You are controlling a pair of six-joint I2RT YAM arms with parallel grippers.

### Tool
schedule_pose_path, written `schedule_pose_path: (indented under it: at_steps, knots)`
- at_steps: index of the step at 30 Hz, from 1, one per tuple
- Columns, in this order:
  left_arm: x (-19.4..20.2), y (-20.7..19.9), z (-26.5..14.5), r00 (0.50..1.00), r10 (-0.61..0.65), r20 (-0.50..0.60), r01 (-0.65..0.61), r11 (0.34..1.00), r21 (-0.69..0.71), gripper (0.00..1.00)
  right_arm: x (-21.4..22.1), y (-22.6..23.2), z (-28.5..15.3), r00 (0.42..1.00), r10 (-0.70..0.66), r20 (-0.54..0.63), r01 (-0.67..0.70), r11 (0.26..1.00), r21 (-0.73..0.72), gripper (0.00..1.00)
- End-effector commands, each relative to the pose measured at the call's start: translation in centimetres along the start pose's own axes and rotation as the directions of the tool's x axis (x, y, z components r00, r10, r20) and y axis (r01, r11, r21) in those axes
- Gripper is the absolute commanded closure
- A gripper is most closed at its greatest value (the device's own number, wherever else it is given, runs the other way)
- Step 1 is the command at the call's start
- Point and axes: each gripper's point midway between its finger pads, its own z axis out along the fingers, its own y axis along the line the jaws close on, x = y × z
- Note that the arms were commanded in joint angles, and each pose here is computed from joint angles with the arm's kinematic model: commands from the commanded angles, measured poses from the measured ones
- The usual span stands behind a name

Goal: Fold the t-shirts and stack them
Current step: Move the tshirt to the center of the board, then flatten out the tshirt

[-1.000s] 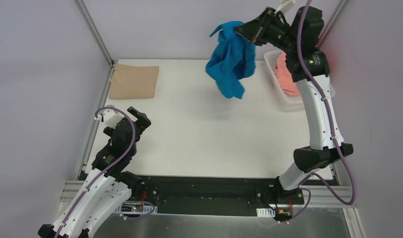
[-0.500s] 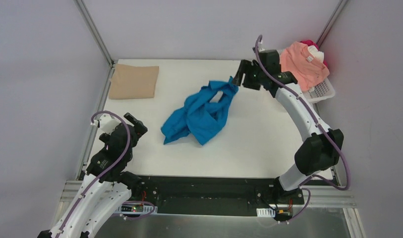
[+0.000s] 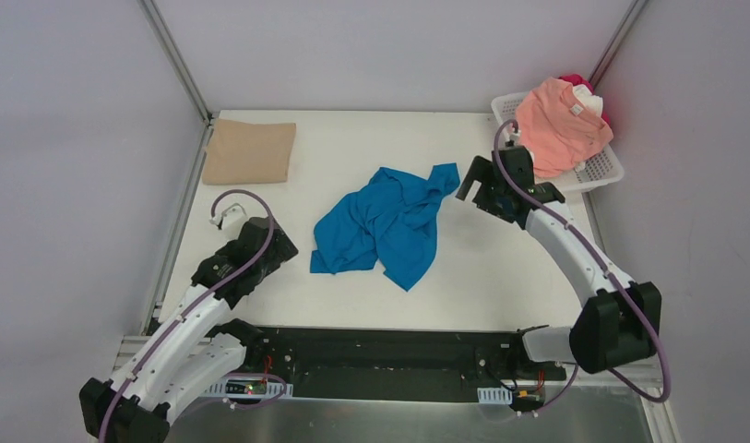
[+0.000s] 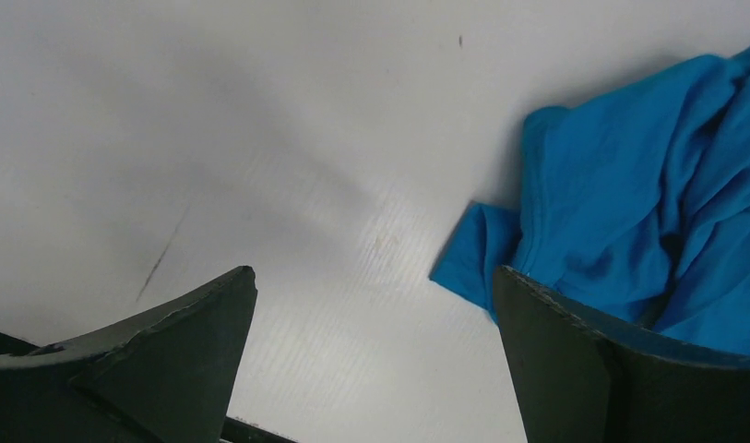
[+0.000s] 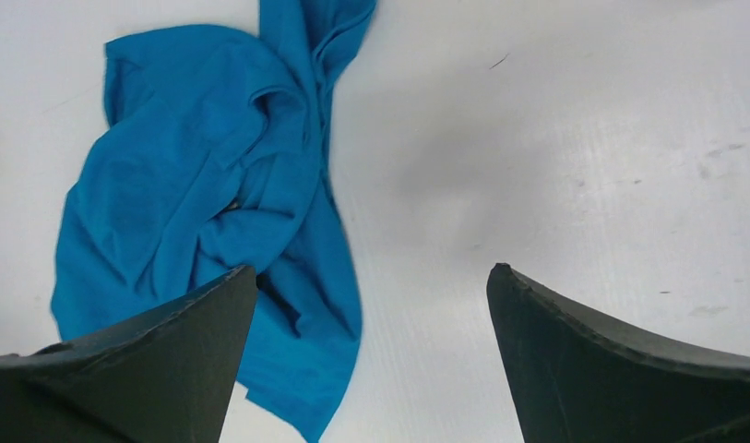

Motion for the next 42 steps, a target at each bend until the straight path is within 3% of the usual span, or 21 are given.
schedule_pose_path:
  at_steps: [1,5,13,23,32,42]
  knots:
    - [4.2,0.0,0.6,0.983,0.003,-0.183,-0.003,1.0,0.001,0.04,2.8,3.7,-2.0,0.997,0.08,0.003,-0.078,0.979,-0.19,0.01]
    - [6.4,0.2,1.4,0.97,0.02,-0.243,-0.017,1.0,0.015,0.15,7.7,5.2,-2.7,0.995,0.041,-0.086,-0.062,0.963,-0.262,0.01]
    - [8.4,-3.3,4.0,0.968,0.037,-0.247,0.015,0.979,0.202,0.2,15.5,6.9,-4.3,0.966,-0.139,-0.219,0.058,0.938,-0.341,0.01]
    - [10.8,-4.2,7.3,0.947,0.071,-0.314,-0.02,0.987,0.161,0.46,18.8,7.8,-5.5,0.933,-0.233,-0.275,0.112,0.912,-0.394,0.01]
    - [14.1,-4.3,6.7,0.886,0.094,-0.453,-0.004,0.98,0.197,1.0,18.4,6.8,-4.6,0.933,-0.263,-0.246,0.182,0.933,-0.311,0.01]
    - [13.7,-3.3,2.9,0.901,0.035,-0.433,0.105,0.95,0.295,1.0,19.5,8.6,-4.6,0.905,-0.366,-0.215,0.29,0.903,-0.316,0.01]
